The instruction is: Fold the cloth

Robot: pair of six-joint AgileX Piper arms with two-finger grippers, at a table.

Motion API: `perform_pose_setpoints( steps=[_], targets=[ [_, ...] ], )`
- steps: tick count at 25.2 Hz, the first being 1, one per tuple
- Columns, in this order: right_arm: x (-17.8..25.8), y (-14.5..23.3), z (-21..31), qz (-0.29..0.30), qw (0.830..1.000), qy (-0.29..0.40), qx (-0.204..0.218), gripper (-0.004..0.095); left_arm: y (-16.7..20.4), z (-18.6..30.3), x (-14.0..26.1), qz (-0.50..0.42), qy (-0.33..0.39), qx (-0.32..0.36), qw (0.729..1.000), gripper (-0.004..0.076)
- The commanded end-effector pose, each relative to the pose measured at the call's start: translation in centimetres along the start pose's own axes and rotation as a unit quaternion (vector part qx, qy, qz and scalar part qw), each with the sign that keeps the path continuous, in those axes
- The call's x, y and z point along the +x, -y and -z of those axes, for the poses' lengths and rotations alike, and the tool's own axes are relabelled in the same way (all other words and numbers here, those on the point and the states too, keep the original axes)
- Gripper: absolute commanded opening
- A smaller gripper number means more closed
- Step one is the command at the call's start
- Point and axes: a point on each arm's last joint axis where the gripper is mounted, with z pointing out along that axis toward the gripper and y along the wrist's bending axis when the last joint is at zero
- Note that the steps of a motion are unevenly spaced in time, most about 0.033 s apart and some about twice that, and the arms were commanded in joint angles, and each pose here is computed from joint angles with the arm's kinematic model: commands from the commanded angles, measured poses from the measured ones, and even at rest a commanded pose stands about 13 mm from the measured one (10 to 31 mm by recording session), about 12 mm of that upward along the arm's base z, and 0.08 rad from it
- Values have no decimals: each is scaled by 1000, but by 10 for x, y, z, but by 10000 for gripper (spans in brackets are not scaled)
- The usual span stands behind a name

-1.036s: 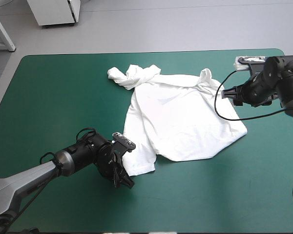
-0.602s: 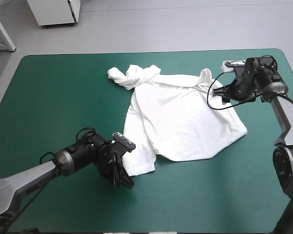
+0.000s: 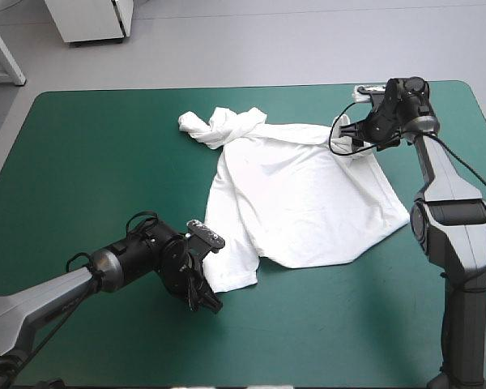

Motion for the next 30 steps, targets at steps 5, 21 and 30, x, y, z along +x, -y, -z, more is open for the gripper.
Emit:
perform_pose_setpoints(
  steps=[5, 21, 30],
  targets=[
    [-11, 0, 4, 6, 1000, 22, 7, 358, 0, 3, -8, -1, 43, -5, 999, -9],
    [-11, -9, 165, 24, 984, 173, 30, -17, -77, 147, -64, 100, 252, -166, 948, -9],
    [33, -18, 306, 23, 951, 309, 20, -17, -91, 290, -59, 91, 437, -243, 861, -9]
  ],
)
